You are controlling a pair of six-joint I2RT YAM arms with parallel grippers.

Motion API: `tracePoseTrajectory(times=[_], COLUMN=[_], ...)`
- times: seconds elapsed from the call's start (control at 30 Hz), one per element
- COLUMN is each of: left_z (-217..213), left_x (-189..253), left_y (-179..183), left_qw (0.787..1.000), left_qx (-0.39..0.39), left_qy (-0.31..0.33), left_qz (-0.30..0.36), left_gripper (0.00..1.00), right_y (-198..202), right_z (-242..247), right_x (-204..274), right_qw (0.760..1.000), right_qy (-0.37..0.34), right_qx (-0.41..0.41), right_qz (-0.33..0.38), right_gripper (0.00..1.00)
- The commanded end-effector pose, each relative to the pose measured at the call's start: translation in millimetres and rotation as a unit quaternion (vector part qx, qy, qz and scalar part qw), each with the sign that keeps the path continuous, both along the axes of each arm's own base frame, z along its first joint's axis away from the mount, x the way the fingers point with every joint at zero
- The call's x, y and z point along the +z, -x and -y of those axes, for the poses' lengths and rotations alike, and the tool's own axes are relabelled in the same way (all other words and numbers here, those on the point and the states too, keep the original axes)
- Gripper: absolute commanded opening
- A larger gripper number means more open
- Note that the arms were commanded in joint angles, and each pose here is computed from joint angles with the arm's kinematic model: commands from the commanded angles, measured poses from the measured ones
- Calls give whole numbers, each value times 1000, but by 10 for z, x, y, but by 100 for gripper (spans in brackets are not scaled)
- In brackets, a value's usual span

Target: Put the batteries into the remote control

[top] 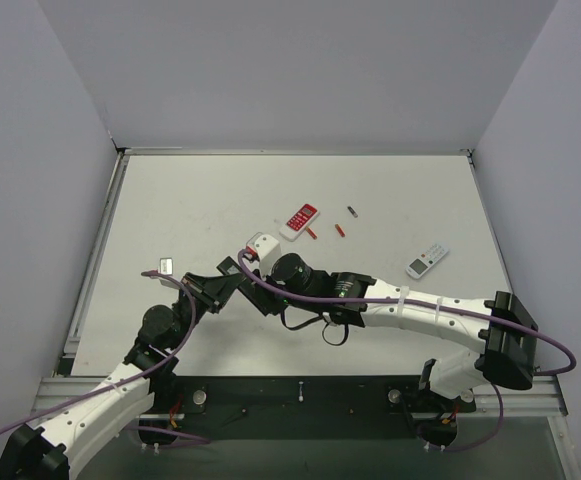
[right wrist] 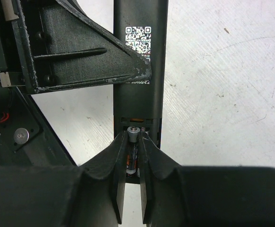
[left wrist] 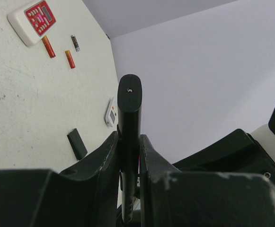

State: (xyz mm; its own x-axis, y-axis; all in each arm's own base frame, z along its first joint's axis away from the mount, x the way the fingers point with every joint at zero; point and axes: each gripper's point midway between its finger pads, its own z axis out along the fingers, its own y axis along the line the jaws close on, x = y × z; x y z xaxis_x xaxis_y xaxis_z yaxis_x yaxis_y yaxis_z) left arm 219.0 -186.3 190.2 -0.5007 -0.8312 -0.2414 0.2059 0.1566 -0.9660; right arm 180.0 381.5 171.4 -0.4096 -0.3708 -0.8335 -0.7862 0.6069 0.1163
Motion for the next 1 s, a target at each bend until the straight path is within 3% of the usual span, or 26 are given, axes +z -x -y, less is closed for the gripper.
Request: tracePoseTrajectory(times=[0.0,0.63,0.97], left_z=[-39,20,69], left_x=[41,-151,-114], left_y=[126,135,136], left_qw=[998,1000,999], left_qx=[-11,-24,-35], left_qy=[52,13,0], left_qz=[23,11,19], left_gripper=[0,0,0], right_y=[62,14,133], right_z=[91,137,166], right_x=[-159,229,382], right_qw=[999,999,994], right_qy=[32,37,69], right_qx=[13,10,32], right_qz=[-15,-8,-72], right_gripper=[13,39,38])
